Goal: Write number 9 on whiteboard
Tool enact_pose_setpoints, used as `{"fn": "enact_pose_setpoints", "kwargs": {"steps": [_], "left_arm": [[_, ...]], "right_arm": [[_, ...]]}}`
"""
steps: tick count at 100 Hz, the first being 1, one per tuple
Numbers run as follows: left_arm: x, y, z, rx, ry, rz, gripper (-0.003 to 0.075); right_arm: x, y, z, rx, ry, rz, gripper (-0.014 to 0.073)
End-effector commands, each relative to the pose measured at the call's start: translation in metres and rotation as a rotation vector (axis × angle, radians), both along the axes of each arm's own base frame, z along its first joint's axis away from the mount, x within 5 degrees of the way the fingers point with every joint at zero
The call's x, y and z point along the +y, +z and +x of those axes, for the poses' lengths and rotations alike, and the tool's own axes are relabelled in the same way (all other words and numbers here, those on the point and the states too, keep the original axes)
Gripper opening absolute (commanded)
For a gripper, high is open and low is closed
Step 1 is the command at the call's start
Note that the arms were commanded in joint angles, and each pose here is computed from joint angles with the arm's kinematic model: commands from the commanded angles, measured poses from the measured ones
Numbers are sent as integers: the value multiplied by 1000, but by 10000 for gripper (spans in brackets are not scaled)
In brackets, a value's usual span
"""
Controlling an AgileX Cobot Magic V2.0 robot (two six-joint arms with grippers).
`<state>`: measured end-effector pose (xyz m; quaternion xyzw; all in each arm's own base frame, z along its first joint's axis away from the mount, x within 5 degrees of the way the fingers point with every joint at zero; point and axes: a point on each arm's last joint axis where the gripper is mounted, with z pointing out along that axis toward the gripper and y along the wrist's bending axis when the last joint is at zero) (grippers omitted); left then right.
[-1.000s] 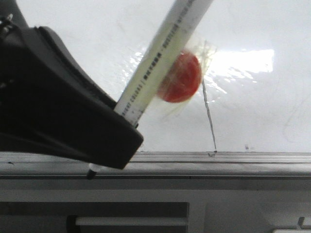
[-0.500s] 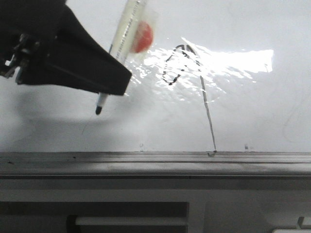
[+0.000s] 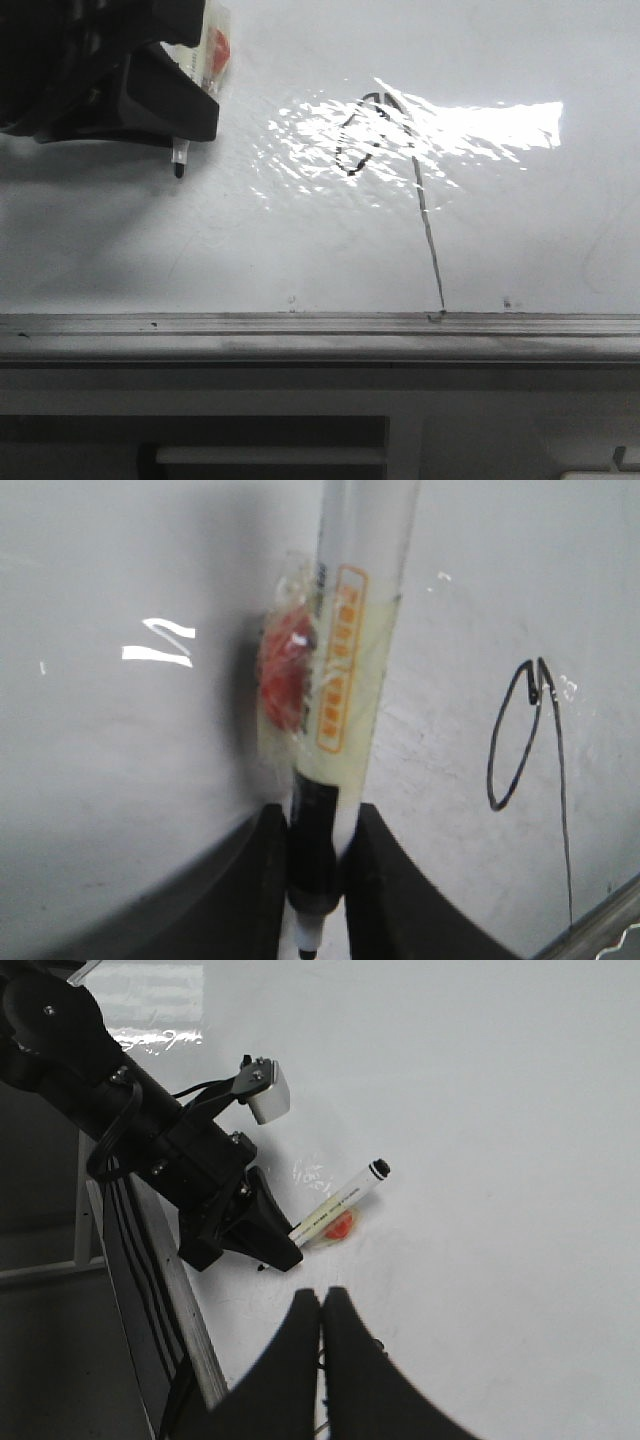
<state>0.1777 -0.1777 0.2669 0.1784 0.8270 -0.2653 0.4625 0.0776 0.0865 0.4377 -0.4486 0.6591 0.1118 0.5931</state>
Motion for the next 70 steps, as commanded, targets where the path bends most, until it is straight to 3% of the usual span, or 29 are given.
{"fn": "enact_pose_setpoints", "kwargs": {"steps": [1, 52, 62, 70], "left_arm": [[7, 16, 10, -93, 126, -32, -21], [0, -3, 17, -18, 145, -1, -15], [0, -4, 18, -16, 152, 0, 76], [0, -4, 18, -16, 152, 0, 240]], "right_arm": [[-3, 16, -1, -77, 0, 67, -57], [-2, 16, 0, -57, -9, 86, -57], [-2, 16, 0, -56, -10, 87, -57], [-2, 16, 0, -56, -10, 87, -57]]}}
